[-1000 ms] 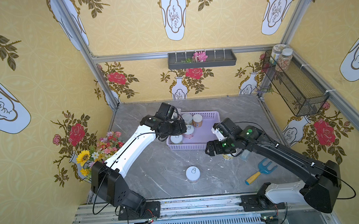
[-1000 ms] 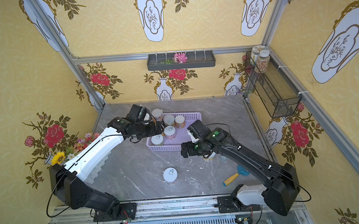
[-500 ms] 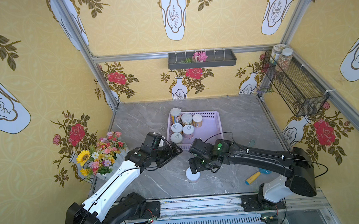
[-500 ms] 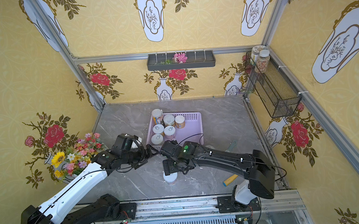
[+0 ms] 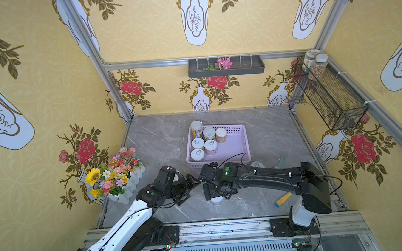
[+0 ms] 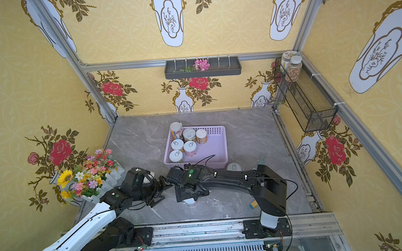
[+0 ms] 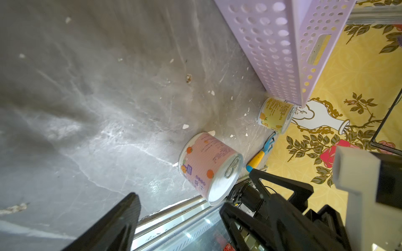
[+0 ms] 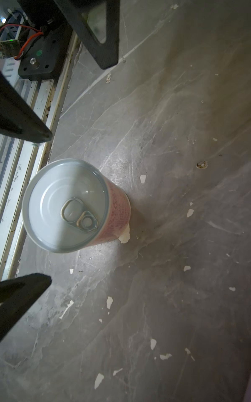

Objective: Put the canned food in the basket
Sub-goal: Pick up the canned food from the center of the board.

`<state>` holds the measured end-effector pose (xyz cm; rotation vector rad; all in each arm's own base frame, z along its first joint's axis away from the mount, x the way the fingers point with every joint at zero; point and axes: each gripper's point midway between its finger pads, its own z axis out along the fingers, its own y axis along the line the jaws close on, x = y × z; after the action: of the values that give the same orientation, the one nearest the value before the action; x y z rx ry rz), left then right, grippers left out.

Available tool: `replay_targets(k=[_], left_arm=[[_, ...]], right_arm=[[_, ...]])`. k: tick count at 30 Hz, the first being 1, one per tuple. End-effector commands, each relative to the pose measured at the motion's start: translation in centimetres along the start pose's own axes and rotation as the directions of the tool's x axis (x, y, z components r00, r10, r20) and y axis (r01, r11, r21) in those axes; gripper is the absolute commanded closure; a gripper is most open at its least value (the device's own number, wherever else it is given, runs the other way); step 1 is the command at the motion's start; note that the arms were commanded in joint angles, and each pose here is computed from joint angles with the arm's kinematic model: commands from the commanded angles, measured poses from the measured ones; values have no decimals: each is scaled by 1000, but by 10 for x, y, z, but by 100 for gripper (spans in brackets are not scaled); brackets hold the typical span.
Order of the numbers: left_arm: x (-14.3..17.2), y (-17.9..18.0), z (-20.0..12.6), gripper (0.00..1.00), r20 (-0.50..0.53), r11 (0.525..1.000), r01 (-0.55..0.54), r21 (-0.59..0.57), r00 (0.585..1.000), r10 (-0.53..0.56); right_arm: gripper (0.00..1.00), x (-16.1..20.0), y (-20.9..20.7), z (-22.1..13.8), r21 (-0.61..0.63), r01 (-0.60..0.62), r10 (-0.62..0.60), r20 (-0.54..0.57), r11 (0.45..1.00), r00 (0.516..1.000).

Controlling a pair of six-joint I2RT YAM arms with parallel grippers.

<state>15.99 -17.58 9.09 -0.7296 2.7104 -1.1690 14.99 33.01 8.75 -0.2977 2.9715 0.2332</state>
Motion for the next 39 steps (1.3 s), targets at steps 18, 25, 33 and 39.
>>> replay_targets(k=[18, 25, 33, 39], left_arm=[[5, 7, 0, 3, -9, 999, 33, 28, 999, -33], [5, 6, 0, 3, -9, 999, 30, 31, 1000, -30], [5, 6, 2, 3, -16, 999, 24, 29, 1000, -23], [4, 4, 3, 3, -16, 999, 22, 31, 1000, -22]], right_arm=[[1, 6, -2, 24, 60, -36, 39, -57, 998, 998], [5, 3, 0, 28, 54, -38, 41, -61, 998, 997], [14, 2, -1, 26, 57, -36, 39, -64, 998, 997], [20, 0, -1, 20, 47, -30, 32, -53, 998, 998]])
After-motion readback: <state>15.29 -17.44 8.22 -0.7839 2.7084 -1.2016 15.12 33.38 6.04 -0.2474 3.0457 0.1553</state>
